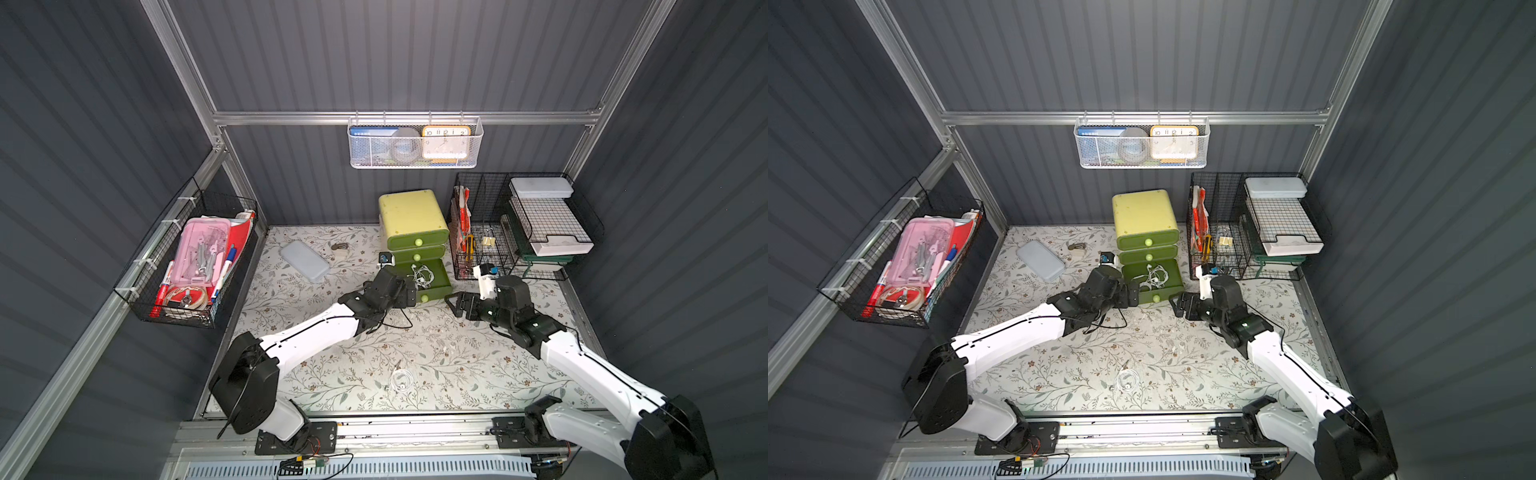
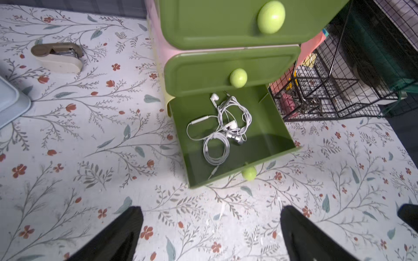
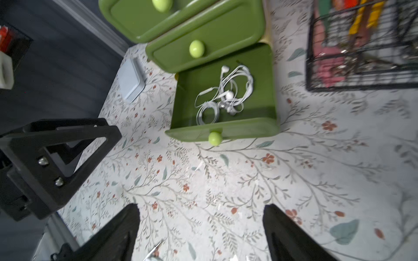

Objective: Place the wired earphones into the drawer by color
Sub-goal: Pick up the wired earphones from the center of the board.

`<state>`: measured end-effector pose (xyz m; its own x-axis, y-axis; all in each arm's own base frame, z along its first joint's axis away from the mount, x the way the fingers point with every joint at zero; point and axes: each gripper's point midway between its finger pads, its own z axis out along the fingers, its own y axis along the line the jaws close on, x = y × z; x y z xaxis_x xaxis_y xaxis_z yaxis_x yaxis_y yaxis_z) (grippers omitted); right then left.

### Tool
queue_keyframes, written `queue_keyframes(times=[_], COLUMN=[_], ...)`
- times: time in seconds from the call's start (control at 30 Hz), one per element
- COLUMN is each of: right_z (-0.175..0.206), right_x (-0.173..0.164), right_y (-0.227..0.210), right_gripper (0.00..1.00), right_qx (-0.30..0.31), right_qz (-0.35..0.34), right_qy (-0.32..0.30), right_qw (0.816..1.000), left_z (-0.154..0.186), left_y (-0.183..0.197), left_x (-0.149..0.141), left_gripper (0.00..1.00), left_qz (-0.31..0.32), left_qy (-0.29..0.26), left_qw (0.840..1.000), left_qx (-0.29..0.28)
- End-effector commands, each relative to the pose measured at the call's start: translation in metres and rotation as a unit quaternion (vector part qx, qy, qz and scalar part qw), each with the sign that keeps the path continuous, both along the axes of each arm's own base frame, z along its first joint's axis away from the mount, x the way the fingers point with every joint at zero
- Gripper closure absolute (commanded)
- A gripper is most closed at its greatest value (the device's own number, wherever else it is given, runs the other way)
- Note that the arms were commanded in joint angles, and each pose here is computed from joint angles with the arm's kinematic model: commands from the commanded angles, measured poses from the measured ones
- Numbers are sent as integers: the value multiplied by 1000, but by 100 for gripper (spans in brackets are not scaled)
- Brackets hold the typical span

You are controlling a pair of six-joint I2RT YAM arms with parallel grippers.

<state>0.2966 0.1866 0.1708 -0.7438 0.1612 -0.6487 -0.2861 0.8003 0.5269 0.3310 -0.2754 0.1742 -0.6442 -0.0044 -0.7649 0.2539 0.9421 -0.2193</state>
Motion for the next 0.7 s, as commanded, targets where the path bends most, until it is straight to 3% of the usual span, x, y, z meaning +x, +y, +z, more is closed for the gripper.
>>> queue_keyframes(times=[0.0,0.1,0.37,0.67], right_z=[-19,-32,-63,-83], right_x=[-41,-69,-118,-147], right_y=[31,56,83,98], right_gripper=[11,11,14,23], right_qx=[-29,-78,-166,-257], right_qz=[84,131,171,197], right_qy=[68,87,129,139], right_qw=[994,984,962,936], left_z=[12,11,14,30], left_y=[9,25,62,86], left_x=[-8,-17,-35,-49], left_gripper=[1,1,1,1], left_qz=[1,10,47,76], left_qy=[-16,-24,-56,-93], left_qw=[999,999,995,986], left_qx=[-31,-36,-68,-113])
